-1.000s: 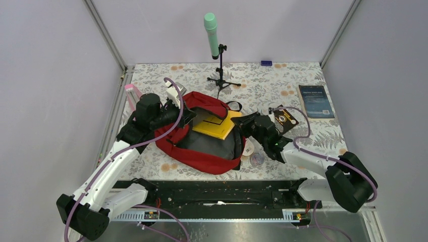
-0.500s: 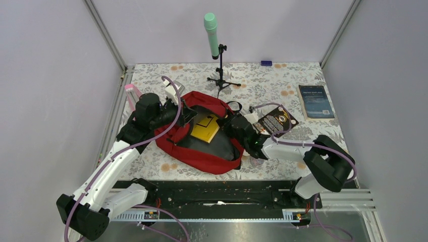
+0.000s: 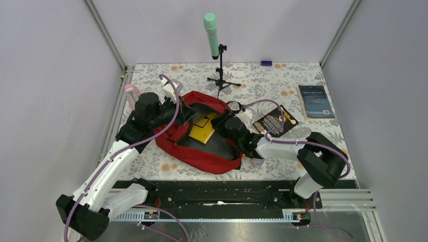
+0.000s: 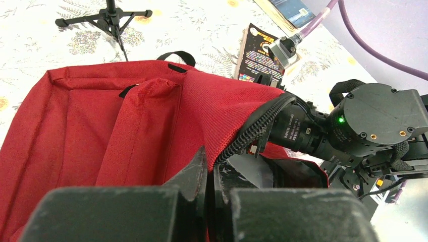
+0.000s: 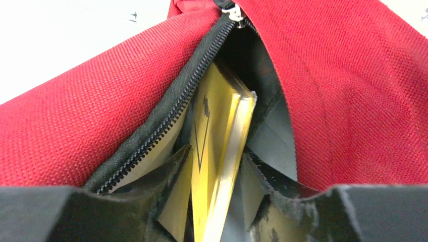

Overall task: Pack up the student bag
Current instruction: Place the book in the student bag.

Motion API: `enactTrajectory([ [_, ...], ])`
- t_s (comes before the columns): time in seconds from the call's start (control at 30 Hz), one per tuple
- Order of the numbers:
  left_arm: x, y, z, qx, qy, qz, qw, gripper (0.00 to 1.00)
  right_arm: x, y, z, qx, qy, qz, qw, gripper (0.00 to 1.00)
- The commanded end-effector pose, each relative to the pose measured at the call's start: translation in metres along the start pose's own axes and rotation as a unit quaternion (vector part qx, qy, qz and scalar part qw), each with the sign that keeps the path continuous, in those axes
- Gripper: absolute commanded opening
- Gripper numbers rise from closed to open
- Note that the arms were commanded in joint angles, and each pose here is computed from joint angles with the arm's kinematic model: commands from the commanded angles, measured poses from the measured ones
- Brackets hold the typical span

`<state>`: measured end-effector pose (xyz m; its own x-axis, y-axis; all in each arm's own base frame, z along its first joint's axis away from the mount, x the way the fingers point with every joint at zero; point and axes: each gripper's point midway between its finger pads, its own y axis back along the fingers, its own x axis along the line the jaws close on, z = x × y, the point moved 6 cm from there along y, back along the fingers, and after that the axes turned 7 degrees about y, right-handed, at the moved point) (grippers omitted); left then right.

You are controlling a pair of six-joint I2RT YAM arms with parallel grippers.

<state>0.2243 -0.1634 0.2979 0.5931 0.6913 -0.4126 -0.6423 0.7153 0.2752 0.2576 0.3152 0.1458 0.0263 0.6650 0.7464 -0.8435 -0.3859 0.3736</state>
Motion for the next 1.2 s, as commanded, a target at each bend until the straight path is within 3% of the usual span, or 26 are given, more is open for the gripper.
enactTrajectory([
  [0.0, -0.014, 0.007, 0.035, -0.064, -0.022, -0.016, 0.998, 0.00, 0.007, 0.006, 0.011, -0.033, 0.045, 0.011, 0.998, 0.50],
  [0.13, -0.015, 0.008, 0.037, -0.068, -0.023, -0.013, 0.997, 0.00, 0.007, 0.015, 0.021, -0.048, 0.084, 0.015, 0.995, 0.61],
  [0.6, -0.013, 0.001, 0.053, -0.083, 0.004, 0.007, 0.996, 0.00, 0.013, 0.077, 0.049, -0.031, 0.272, 0.099, 0.957, 0.75],
  [0.73, -0.010, 0.001, 0.064, -0.100, -0.011, 0.029, 0.994, 0.00, -0.009, 0.095, 0.074, -0.017, 0.315, 0.069, 0.947, 0.80],
  [0.83, -0.006, 0.004, 0.065, -0.103, -0.027, 0.043, 0.993, 0.00, -0.034, 0.103, 0.100, -0.003, 0.306, 0.035, 0.952, 0.81],
  [1.17, 0.002, 0.005, 0.050, -0.091, -0.032, 0.057, 0.994, 0.00, -0.110, 0.102, 0.182, 0.010, 0.310, -0.153, 0.939, 0.85],
])
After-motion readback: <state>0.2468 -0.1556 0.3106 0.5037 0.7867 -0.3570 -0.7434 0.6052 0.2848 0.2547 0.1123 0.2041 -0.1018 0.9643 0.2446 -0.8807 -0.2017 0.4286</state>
